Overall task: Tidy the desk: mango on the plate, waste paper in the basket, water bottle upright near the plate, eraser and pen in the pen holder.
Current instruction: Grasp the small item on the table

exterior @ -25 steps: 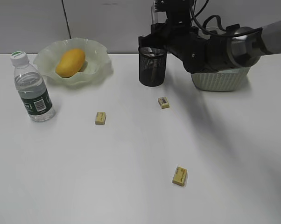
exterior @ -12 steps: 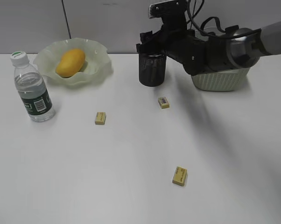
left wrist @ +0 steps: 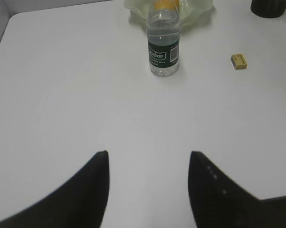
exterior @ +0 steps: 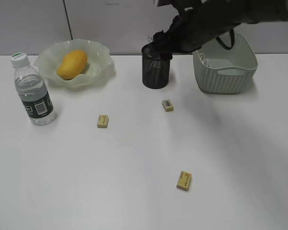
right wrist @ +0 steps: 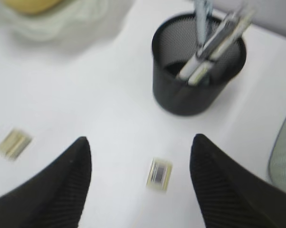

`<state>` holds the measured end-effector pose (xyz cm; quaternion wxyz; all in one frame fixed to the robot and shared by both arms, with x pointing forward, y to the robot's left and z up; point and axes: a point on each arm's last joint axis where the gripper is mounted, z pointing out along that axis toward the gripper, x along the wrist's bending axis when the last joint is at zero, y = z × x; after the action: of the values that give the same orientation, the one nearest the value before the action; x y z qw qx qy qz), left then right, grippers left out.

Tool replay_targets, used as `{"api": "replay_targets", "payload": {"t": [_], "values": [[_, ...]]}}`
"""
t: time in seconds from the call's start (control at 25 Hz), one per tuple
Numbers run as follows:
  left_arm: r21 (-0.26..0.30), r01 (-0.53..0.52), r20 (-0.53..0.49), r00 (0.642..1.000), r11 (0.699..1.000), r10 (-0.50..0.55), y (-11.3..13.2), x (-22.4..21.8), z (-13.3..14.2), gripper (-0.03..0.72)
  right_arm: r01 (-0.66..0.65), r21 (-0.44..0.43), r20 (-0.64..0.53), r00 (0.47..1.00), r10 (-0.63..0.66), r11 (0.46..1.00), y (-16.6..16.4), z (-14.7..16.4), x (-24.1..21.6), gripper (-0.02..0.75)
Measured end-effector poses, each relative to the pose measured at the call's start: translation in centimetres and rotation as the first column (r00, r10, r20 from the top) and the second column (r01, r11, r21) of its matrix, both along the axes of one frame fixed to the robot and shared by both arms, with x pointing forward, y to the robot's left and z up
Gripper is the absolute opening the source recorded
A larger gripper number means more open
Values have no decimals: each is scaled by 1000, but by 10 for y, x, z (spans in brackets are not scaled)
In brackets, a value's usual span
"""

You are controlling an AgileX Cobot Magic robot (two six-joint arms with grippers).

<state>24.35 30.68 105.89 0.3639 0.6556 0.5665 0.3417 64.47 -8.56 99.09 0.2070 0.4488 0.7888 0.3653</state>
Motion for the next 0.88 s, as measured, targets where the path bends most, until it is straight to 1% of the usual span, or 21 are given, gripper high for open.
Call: {"api": "replay_targets", "payload": {"t": [0.08,0.2,0.32,0.48,0.56,0.64,0.8,0.88], "values": [[0,0,0,1000,1000,0,0,0,0,407,-33,-42,-117,993,28,999,-5,11,-16,507],[0,0,0,1000,1000,0,0,0,0,407,-99,-124,-307,950,57,987,-14,19,-39,495],[0,0,0,1000,1000,0,0,0,0,407,-169,-224,-435,899,57,960,-25,25,-57,491],[0,0,0,1000,1000,0,0,0,0,407,-237,-363,-538,843,5,901,-43,35,-75,490],[0,0,0,1000,1000,0,0,0,0,407,-228,-405,-542,840,-32,885,-50,43,-80,490],[0,0,0,1000,1000,0,0,0,0,407,-197,-422,-515,855,-55,885,-56,56,-85,490],[0,0,0,1000,1000,0,0,0,0,407,-135,-401,-465,882,-74,906,-66,82,-104,489],[0,0,0,1000,1000,0,0,0,0,407,-114,-390,-450,890,-81,914,-75,93,-122,489]]}}
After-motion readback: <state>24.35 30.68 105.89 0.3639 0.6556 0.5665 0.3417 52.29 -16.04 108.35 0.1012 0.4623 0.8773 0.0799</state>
